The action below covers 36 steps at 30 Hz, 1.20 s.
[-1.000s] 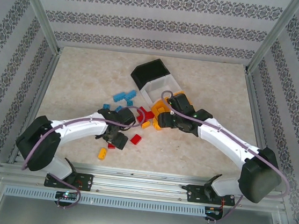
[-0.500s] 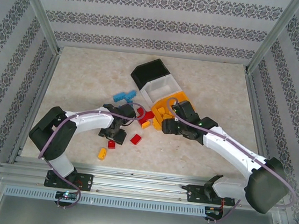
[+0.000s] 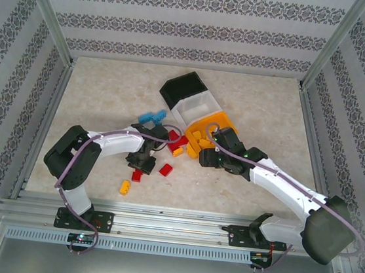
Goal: Sort the legos into containers by color
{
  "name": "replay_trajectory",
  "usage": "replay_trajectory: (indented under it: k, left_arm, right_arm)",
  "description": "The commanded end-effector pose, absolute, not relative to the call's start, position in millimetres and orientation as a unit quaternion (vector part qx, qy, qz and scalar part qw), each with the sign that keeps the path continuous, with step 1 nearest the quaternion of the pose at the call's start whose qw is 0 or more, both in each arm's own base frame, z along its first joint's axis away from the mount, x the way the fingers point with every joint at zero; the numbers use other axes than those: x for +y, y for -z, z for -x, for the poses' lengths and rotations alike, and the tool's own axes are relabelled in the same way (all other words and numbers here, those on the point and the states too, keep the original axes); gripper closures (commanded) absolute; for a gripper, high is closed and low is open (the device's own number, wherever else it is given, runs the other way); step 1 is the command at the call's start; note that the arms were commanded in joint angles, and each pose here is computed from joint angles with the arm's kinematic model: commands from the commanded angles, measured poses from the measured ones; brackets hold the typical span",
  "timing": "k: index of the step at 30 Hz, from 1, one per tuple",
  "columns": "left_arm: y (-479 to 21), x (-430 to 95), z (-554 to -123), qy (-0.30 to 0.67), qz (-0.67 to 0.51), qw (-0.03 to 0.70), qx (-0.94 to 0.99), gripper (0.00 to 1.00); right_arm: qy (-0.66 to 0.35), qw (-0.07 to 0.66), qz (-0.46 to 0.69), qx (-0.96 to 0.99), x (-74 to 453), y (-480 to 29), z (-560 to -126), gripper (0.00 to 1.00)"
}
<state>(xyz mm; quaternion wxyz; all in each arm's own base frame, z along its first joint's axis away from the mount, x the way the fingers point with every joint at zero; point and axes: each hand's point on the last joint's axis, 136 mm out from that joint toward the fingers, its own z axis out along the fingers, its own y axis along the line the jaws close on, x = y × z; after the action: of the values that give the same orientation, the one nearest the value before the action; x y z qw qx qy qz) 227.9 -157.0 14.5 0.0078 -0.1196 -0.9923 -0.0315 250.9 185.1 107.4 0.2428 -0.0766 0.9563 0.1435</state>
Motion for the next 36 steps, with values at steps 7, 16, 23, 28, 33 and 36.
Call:
replay_trajectory:
  k: [7,16,23,28,33,36]
  left_arm:
    - [-33,-187,-274,-0.020,0.120,-0.079,-0.990,0.77]
    - [-124,-217,-307,-0.080,0.134,-0.168,-0.973,0.76]
    - [-192,-265,-379,-0.100,0.194,-0.263,-0.940,0.75]
    - [-182,-288,-436,-0.054,0.234,-0.296,-0.925,0.75]
    - [-165,-305,-472,-0.028,0.247,-0.309,-0.918,0.75]
    - [-154,-309,-484,-0.015,0.250,-0.307,-0.918,0.75]
  right_arm:
    - [-0.161,0.242,0.063,0.955,189,-106,-242,0.35]
    - [-0.160,0.260,0.060,0.950,191,-117,-240,0.35]
    - [-0.193,0.265,0.030,0.944,188,-122,-231,0.35]
    - [-0.216,0.256,0.009,0.942,181,-118,-212,0.36]
    - [-0.204,0.256,-0.009,0.945,159,-112,-193,0.35]
    - [-0.200,0.261,-0.017,0.944,148,-112,-185,0.36]
